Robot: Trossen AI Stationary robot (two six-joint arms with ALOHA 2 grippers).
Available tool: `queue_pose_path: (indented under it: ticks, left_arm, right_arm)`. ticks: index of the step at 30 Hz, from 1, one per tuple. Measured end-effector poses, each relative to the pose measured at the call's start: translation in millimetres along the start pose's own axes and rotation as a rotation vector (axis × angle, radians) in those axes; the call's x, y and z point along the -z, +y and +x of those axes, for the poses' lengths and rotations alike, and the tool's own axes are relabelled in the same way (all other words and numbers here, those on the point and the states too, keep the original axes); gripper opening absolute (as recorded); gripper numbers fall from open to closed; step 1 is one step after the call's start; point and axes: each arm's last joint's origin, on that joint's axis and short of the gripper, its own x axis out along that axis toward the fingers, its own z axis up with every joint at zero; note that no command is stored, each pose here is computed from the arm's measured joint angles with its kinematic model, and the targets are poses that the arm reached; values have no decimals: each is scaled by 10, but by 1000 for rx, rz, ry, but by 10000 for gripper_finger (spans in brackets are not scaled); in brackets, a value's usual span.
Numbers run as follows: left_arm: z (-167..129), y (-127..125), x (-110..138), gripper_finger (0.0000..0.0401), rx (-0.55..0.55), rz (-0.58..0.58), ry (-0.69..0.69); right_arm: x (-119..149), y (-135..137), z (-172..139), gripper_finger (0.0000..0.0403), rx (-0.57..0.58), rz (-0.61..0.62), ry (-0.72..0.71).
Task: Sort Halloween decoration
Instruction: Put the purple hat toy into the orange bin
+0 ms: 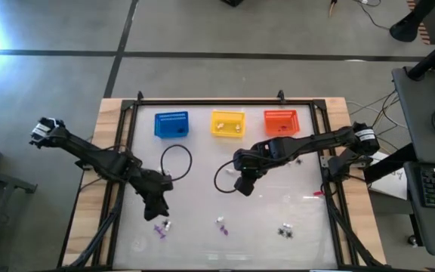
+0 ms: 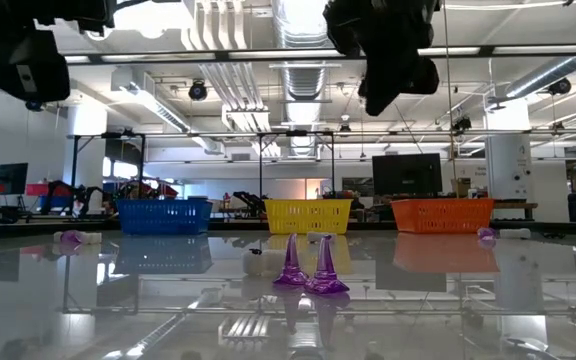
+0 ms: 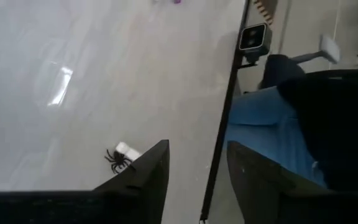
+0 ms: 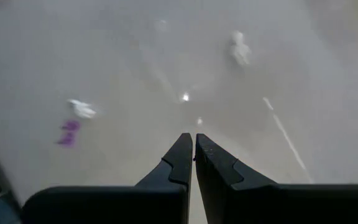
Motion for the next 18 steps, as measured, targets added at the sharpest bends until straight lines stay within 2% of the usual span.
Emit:
queue_pose_path:
  ticks: [5, 10, 18]
  left_arm:
    - [96, 6, 21, 159, -42, -9, 43]
    - [265, 35, 201, 153, -160, -74, 158]
    - [538, -7, 470, 141, -303, -124, 211]
  right_arm:
    - [110, -98, -11, 13, 119, 3, 100]
    - [198, -185, -45, 13, 235, -2, 162]
    - [237, -220, -80, 13, 267, -64, 195]
